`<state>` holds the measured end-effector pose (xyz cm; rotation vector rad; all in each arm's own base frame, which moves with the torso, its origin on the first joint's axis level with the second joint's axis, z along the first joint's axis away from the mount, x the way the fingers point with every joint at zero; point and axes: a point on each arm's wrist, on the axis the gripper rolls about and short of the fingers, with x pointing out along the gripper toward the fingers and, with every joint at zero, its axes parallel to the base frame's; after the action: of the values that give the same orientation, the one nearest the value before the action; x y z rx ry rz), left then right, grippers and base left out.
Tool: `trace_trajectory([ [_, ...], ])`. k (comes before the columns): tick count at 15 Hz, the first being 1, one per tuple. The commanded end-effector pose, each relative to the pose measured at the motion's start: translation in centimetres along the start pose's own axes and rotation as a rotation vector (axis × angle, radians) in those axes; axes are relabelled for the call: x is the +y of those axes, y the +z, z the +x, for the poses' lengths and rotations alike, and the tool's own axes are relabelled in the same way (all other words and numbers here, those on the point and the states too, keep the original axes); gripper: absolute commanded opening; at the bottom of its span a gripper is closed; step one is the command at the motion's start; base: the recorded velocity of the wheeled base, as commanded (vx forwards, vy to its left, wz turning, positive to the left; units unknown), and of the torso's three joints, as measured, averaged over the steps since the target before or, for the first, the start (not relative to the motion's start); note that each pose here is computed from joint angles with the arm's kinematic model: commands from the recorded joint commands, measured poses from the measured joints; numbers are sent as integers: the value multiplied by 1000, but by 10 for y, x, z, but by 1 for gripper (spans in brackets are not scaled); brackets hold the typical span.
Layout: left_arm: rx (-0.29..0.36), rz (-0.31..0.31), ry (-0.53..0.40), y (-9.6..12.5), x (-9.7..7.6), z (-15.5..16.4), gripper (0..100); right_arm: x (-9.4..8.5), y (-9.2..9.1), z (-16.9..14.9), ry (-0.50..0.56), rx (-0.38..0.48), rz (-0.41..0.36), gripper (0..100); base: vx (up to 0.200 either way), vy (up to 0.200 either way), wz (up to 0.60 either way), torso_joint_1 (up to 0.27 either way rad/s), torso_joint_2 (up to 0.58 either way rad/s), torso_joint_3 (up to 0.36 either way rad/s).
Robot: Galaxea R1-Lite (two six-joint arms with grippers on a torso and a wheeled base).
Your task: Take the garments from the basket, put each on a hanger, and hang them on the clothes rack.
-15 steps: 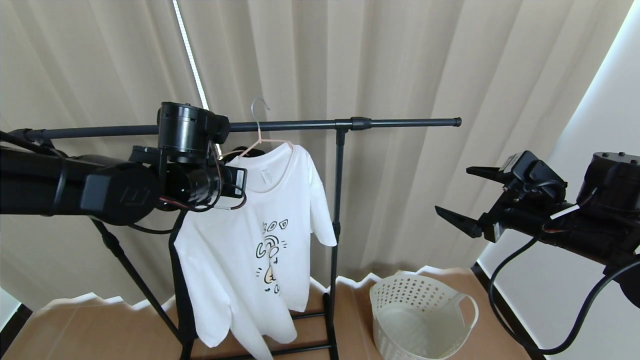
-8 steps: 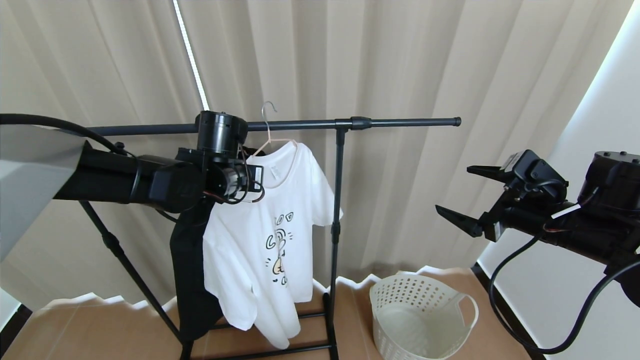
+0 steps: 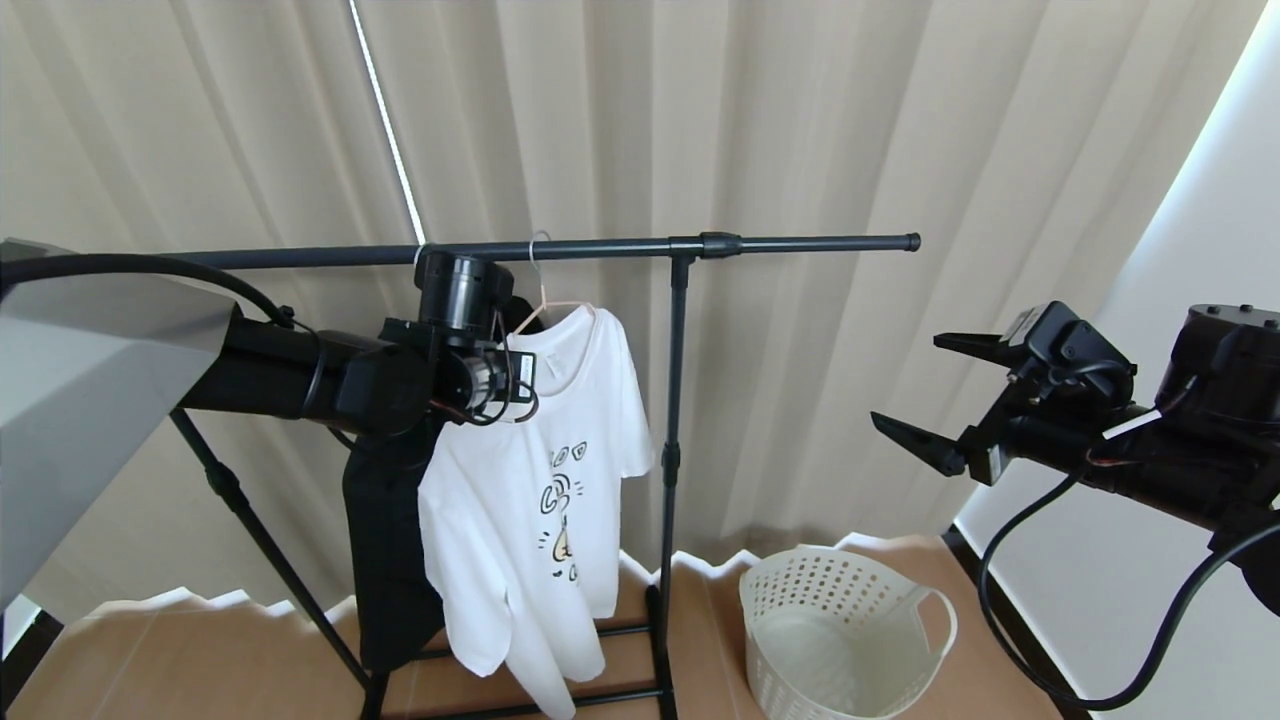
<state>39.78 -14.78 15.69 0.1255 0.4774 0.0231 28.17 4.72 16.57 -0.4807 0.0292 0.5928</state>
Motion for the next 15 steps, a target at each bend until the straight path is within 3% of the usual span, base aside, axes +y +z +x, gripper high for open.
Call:
trace_trajectory([
  [1,15,5,1,-5,0,0,0,0,0,0,0,0,0,100,0,0,0,0,0,0],
  [2,18,5,3,-6,1,1,100,0,-1,1,1,1,0,100,0,0,0,0,0,0],
  [5,22,6,2,-7,1,-3,100,1,-1,2,5,2,1,100,0,0,0,0,0,0],
  [6,6,-2,-2,-2,6,-17,100,3,0,3,10,2,2,100,0,0,0,0,0,0],
  [8,-40,-7,-29,10,13,-55,100,6,4,6,-1,2,1,100,0,0,0,0,0,0],
  [10,-92,5,-52,13,36,-128,100,4,20,5,-53,-39,134,100,0,0,0,0,0,0],
  [12,-112,47,-75,-4,60,-191,100,0,41,1,-109,-91,257,100,0,0,0,0,0,0],
  [15,-56,114,-139,-77,83,-243,100,-4,47,-2,-181,-99,306,100,0,0,0,0,0,0],
])
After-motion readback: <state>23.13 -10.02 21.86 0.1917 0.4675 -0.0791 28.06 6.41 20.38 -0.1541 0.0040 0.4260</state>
